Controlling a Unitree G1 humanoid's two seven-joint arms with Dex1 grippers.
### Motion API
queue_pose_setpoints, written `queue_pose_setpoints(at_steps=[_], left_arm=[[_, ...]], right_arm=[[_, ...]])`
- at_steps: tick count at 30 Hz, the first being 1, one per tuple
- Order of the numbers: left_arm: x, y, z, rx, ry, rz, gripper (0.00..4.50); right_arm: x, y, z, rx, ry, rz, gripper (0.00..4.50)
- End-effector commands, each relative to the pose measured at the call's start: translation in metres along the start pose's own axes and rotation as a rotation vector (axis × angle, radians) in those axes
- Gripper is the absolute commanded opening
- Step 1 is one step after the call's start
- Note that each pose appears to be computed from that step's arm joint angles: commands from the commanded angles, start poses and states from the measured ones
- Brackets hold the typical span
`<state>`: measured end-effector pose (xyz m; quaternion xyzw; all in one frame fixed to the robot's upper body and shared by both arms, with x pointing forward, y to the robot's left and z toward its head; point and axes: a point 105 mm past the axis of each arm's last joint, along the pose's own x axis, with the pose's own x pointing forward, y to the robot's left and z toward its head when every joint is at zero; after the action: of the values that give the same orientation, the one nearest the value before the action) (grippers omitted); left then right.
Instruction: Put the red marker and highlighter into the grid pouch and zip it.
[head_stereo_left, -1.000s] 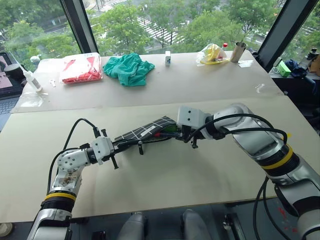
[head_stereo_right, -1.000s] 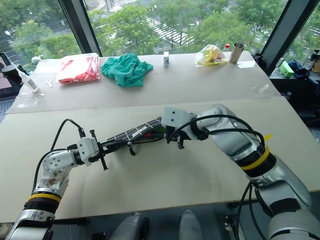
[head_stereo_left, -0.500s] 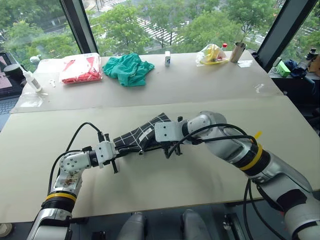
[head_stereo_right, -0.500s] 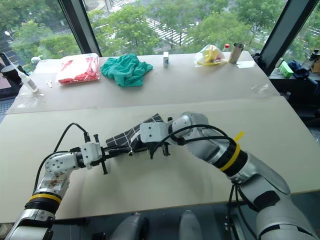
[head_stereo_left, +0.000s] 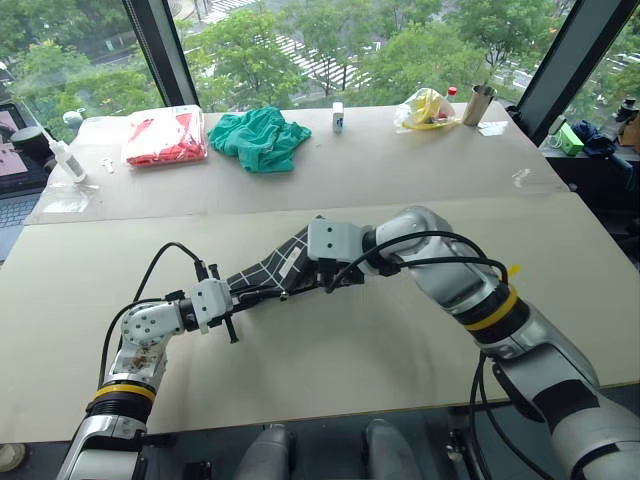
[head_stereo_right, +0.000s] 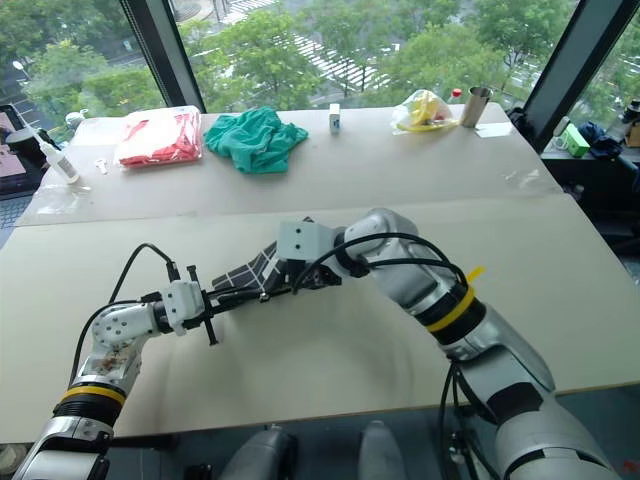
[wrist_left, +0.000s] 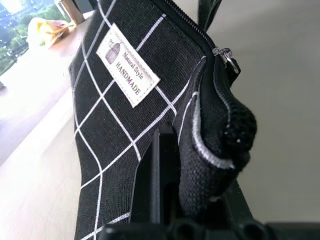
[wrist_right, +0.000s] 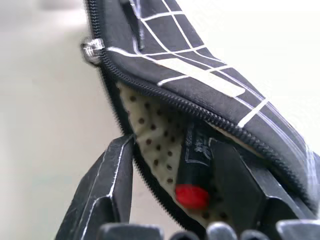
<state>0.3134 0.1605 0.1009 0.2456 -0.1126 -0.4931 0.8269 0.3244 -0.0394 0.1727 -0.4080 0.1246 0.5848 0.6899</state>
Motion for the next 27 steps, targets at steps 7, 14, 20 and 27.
queue_pose_setpoints(at_steps=[7, 14, 20, 27], left_arm=[[0.001, 0.018, 0.015, -0.023, -0.066, 0.11, 0.0], [0.002, 0.02, 0.014, -0.028, -0.056, 0.12, 0.0], [0.005, 0.023, 0.015, -0.021, -0.058, 0.117, 0.0], [0.006, 0.02, 0.015, -0.018, -0.056, 0.115, 0.0]], right_arm=[[-0.07, 0.026, -0.026, 0.341, -0.217, 0.027, 2.74], [-0.004, 0.057, -0.043, 0.684, -0.157, -0.017, 2.74], [0.03, 0.026, -0.01, 0.759, -0.235, -0.109, 2.74], [0.054, 0.014, 0.032, 0.723, -0.299, -0.09, 2.74]])
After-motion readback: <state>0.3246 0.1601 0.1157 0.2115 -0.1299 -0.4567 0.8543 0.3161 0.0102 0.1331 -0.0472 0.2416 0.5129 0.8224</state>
